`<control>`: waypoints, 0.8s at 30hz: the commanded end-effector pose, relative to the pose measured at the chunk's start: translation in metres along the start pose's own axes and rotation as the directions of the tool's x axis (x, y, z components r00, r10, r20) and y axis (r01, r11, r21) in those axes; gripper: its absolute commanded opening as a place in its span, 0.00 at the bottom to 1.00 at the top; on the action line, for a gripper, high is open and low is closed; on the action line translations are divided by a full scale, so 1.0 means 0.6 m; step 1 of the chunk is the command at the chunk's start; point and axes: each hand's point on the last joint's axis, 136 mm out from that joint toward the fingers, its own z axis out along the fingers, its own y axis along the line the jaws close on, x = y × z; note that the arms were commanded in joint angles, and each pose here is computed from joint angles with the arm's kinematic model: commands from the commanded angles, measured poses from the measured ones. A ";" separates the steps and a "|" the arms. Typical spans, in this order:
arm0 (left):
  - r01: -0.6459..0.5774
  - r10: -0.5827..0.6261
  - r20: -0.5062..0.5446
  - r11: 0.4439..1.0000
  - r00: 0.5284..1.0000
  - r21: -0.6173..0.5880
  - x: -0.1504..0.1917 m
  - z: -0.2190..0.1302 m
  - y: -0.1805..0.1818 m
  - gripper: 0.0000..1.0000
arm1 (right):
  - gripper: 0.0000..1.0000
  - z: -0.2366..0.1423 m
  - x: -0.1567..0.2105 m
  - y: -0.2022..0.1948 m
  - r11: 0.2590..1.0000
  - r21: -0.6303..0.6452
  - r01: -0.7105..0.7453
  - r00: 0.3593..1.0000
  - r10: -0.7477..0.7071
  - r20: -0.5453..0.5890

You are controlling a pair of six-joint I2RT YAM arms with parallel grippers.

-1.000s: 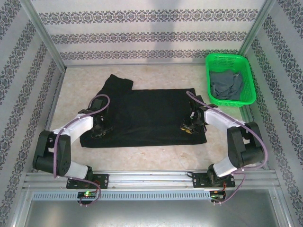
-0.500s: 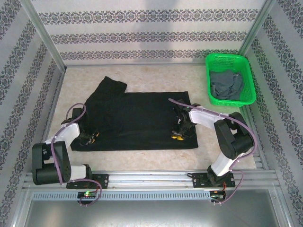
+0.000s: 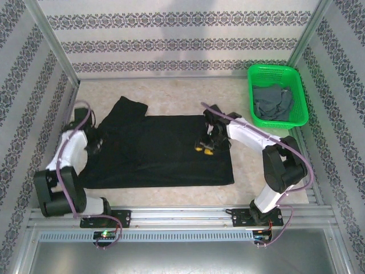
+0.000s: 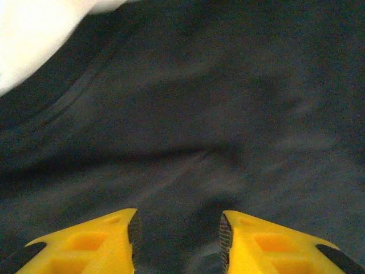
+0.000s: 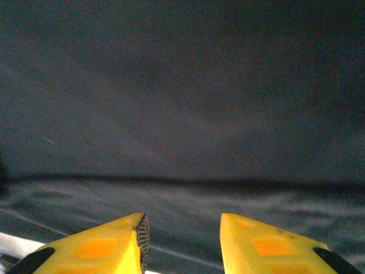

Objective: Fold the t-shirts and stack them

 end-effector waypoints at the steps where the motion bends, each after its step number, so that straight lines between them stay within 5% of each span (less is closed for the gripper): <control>1: -0.133 0.132 0.009 0.985 0.991 0.107 -0.043 0.030 -0.119 0.44 | 0.40 -0.041 -0.103 0.018 0.999 -0.025 0.033 0.983 -0.028 0.182; 11: -0.272 0.265 0.063 0.939 0.962 0.209 -0.168 0.154 -0.317 0.49 | 0.39 -0.058 -0.261 0.049 0.994 -0.091 0.064 0.953 -0.034 0.300; 24: -0.374 0.368 0.070 0.906 0.927 0.199 -0.216 0.320 -0.390 0.53 | 0.40 -0.062 -0.265 0.042 0.994 -0.108 0.019 0.949 0.016 0.314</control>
